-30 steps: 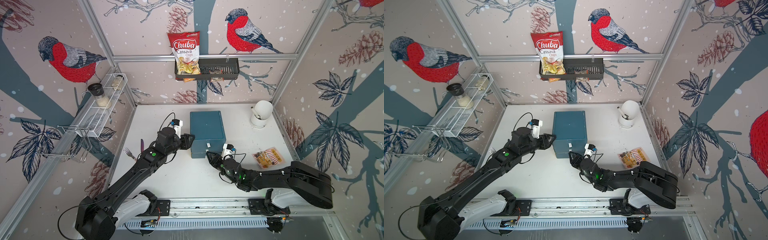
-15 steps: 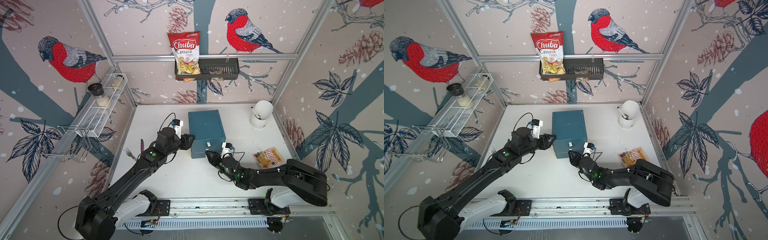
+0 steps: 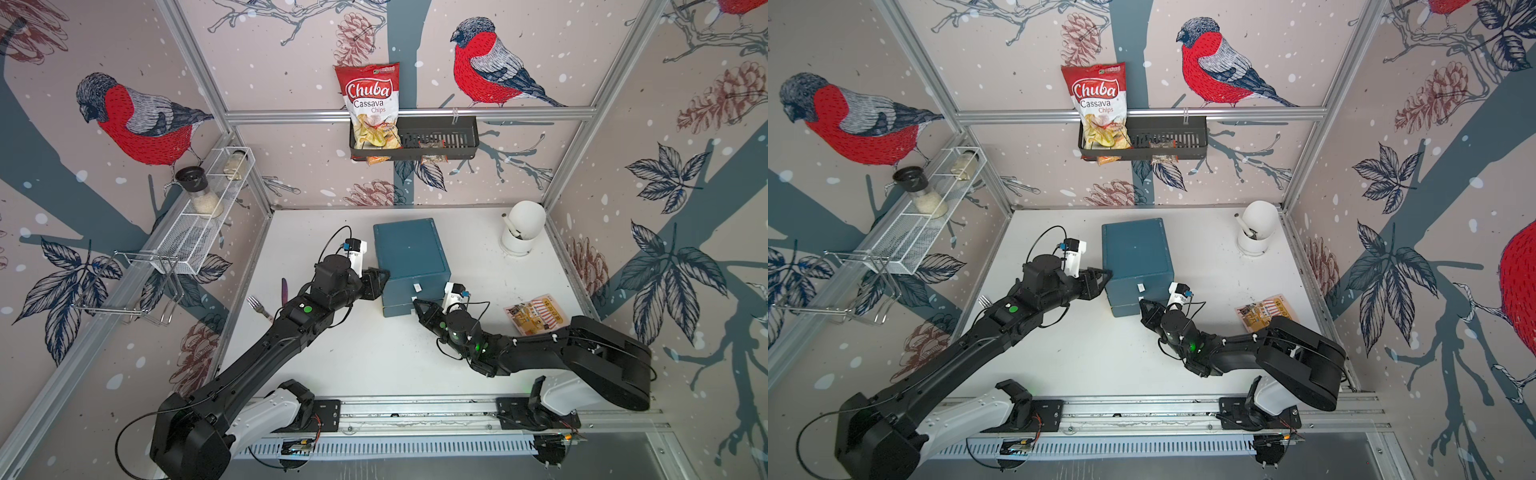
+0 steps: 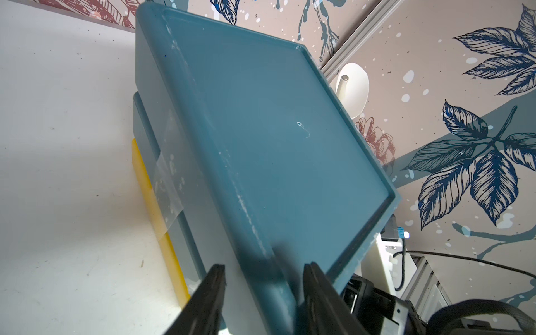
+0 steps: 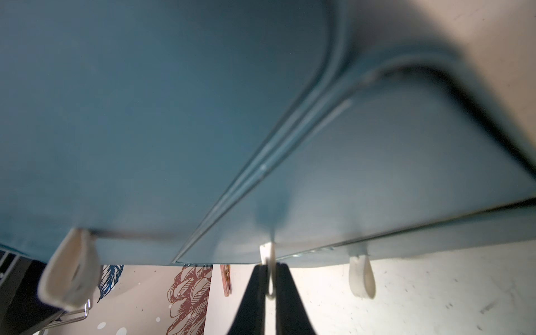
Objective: Take the seed bags out of the drawer
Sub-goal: Open the drawer in the storage box.
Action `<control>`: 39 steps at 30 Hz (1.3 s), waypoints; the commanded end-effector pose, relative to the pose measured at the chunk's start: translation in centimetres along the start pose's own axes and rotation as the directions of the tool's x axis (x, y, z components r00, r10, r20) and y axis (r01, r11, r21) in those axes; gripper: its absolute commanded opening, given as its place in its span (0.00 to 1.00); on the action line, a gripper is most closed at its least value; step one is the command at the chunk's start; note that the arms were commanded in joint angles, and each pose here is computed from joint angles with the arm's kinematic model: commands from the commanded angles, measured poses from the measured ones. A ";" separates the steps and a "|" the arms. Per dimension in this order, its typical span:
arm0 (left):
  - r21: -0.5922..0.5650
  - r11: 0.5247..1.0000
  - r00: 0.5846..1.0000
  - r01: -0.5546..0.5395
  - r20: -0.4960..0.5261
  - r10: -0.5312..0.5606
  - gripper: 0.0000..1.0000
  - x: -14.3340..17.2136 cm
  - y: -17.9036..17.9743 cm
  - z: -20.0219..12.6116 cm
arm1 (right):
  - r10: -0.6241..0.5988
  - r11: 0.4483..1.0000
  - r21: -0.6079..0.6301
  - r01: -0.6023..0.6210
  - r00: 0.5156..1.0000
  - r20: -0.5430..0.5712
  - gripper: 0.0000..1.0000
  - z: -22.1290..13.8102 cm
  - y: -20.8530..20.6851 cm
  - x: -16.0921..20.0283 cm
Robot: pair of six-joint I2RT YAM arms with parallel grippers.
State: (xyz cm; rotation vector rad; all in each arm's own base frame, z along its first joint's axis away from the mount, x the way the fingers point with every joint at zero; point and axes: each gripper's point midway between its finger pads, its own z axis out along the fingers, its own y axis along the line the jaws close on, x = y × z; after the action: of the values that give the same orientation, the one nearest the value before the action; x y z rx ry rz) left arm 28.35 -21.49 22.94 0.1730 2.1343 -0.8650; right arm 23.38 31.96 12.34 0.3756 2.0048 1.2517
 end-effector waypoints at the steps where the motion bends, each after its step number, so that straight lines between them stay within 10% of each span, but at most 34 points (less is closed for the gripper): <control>1: -0.030 1.000 0.997 -0.006 -0.074 0.004 0.48 1.8 0.9 -0.1 | -0.002 0.999 -0.036 0.001 1.000 -0.008 0.02 0.0 1.0 0.0; 19: -0.028 1.000 0.992 0.001 -0.125 -0.004 0.30 2.4 1.0 1.3 | -0.071 0.990 0.118 0.072 0.997 -0.013 0.00 -2.6 -0.7 0.4; 28: -0.034 0.997 0.996 0.063 -0.067 -0.066 0.55 1.9 1.0 0.3 | -0.082 0.983 0.169 0.079 0.997 0.013 0.00 -4.4 -1.7 -0.8; 39: -0.055 0.995 0.994 0.082 -0.068 -0.085 0.51 0.6 1.1 1.6 | -0.138 0.974 0.177 0.141 0.990 -0.026 0.00 -5.3 -0.6 0.2</control>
State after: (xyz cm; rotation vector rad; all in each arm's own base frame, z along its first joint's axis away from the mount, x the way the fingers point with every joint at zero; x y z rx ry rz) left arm 29.25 -22.60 22.75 0.1282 2.1799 -0.9299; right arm 19.33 28.47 12.85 0.3162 2.1321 1.0488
